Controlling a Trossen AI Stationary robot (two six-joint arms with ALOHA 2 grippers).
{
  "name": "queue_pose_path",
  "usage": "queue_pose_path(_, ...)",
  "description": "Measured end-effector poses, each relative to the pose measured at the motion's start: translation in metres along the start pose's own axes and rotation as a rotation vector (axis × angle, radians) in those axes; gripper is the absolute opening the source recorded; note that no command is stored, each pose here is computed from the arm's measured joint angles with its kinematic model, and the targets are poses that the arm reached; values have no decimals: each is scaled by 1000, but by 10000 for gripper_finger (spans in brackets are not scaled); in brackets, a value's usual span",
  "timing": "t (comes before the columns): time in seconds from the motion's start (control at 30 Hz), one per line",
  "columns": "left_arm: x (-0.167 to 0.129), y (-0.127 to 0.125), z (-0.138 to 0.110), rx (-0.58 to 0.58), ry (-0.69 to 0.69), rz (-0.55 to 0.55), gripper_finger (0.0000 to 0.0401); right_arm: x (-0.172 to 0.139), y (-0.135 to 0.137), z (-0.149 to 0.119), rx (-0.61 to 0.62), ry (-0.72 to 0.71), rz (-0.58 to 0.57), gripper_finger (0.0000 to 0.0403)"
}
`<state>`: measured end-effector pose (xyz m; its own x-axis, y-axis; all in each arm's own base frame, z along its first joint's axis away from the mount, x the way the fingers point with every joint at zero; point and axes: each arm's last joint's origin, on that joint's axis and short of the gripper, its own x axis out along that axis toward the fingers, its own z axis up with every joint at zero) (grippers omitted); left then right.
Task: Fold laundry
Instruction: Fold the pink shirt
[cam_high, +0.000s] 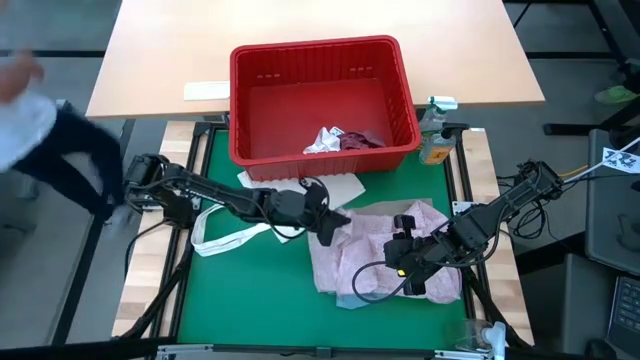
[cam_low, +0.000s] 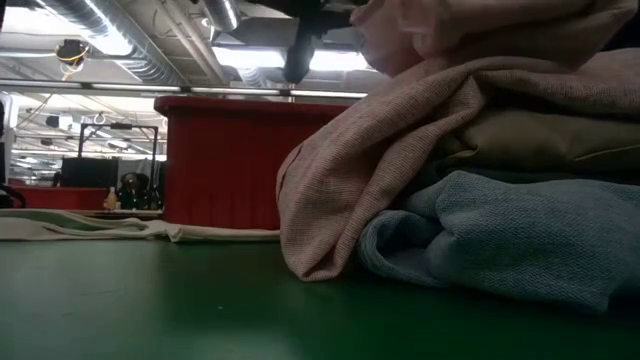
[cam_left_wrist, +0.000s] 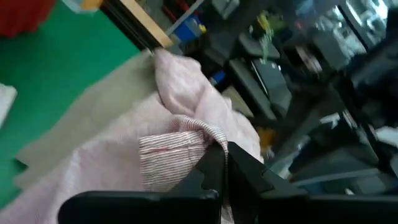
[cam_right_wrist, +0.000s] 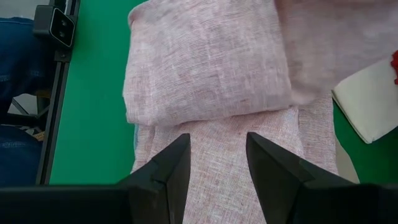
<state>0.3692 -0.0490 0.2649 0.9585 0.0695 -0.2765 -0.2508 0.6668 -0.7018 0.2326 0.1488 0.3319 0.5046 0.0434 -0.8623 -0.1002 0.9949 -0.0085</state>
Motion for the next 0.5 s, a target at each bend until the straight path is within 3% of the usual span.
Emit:
queue_pose_path(0.27,16,-7,-5,-33,-112,-111,3,0,0,0,-1,7,8,156)
queue_pose_path(0.5,42,7,-22,-51,-143,-143,4,-16,-1,3,-27,44,56,156)
